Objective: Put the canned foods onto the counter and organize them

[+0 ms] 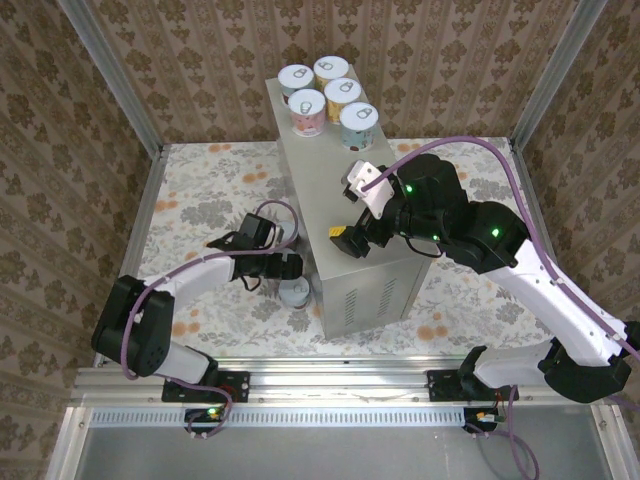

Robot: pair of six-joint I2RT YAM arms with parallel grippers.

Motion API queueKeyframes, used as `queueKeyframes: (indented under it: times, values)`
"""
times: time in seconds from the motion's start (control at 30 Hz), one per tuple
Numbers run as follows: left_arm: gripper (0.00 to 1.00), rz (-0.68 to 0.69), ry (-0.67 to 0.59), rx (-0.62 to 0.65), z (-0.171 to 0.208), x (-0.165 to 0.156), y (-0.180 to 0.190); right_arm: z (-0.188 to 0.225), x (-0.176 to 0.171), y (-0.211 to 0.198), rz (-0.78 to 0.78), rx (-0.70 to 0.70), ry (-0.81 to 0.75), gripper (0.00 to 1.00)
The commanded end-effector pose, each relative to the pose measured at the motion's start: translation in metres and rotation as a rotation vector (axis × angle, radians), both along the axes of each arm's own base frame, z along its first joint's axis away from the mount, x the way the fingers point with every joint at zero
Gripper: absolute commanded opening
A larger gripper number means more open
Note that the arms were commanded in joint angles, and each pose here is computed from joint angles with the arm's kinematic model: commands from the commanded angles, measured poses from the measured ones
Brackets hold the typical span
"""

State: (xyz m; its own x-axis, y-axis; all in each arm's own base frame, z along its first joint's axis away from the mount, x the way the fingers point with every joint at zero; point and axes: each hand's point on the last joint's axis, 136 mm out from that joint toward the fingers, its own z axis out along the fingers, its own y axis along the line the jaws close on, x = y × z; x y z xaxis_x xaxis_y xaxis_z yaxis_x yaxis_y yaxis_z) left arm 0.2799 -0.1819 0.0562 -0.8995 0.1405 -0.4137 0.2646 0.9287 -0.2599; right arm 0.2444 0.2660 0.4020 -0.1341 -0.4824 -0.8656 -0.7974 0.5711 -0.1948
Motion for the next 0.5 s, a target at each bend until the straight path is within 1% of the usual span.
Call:
queueKeyframes:
  times: [0.0,0.1,0.27,0.47]
  values:
    - [0.97,0.041,-0.017,0.082,-0.001,0.005,0.02,0.0,0.003,0.0,-0.013,-0.012,-0.022,1.0]
    - [0.97,0.066,-0.037,0.099,0.002,0.007,0.029,-0.001,0.004,0.0,-0.012,-0.015,-0.021,1.0]
    - [0.96,0.048,-0.052,0.085,0.006,0.011,0.027,-0.003,0.004,0.001,-0.011,-0.016,-0.02,1.0]
    - [0.89,0.043,-0.064,0.083,0.01,0.014,0.026,-0.003,0.005,0.0,-0.013,-0.015,-0.024,1.0]
